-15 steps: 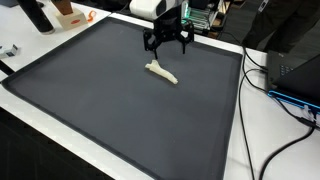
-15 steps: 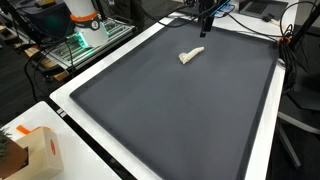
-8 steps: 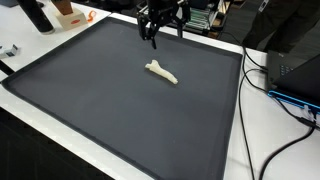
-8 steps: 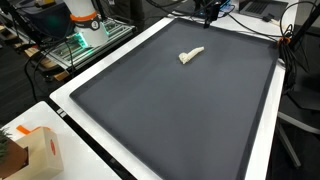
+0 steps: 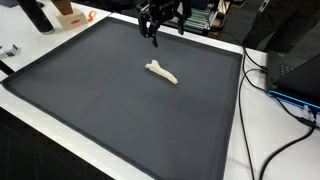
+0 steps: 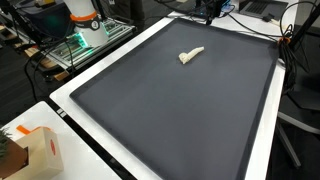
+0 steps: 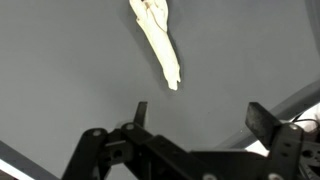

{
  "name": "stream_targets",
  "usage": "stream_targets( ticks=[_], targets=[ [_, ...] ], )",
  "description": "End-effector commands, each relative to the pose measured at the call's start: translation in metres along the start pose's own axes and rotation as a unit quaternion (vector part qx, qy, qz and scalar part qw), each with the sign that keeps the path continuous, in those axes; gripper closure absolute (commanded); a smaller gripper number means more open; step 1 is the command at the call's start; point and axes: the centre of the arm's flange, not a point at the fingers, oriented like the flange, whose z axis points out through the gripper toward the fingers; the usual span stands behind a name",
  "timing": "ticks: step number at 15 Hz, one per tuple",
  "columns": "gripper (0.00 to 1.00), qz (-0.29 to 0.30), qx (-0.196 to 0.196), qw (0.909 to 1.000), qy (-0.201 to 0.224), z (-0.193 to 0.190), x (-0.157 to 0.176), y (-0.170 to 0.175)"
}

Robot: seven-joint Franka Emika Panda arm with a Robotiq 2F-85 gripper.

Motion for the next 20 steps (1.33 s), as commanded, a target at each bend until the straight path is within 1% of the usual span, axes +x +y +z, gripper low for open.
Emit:
stream_targets(
  ticks=[1,2,3,4,7,8,9,13,16,20],
  targets=[
    [0.0,0.0,0.0,1.0,0.0,0.0,0.0,0.0],
    [0.0,-0.015,0.008,0.9999,-0.001,0.016,-0.007,0.004],
    [0.0,-0.018,0.005,0.9998,-0.007,0.026,-0.01,0.005],
    [0.0,-0.031,0.006,0.9995,0.003,0.037,-0.014,0.004],
    [0.0,-0.044,-0.006,0.9989,0.016,0.061,-0.021,0.005],
    [0.0,-0.053,-0.002,0.9984,0.022,0.068,-0.024,0.004],
    [0.0,-0.063,-0.007,0.9976,0.026,0.074,-0.027,0.003],
    [0.0,-0.11,-0.003,0.9933,0.035,0.097,-0.035,0.0],
    [0.0,-0.131,0.001,0.9909,0.032,0.111,-0.039,-0.001],
    [0.0,-0.143,-0.013,0.9891,0.033,0.127,-0.039,0.001]
  ],
)
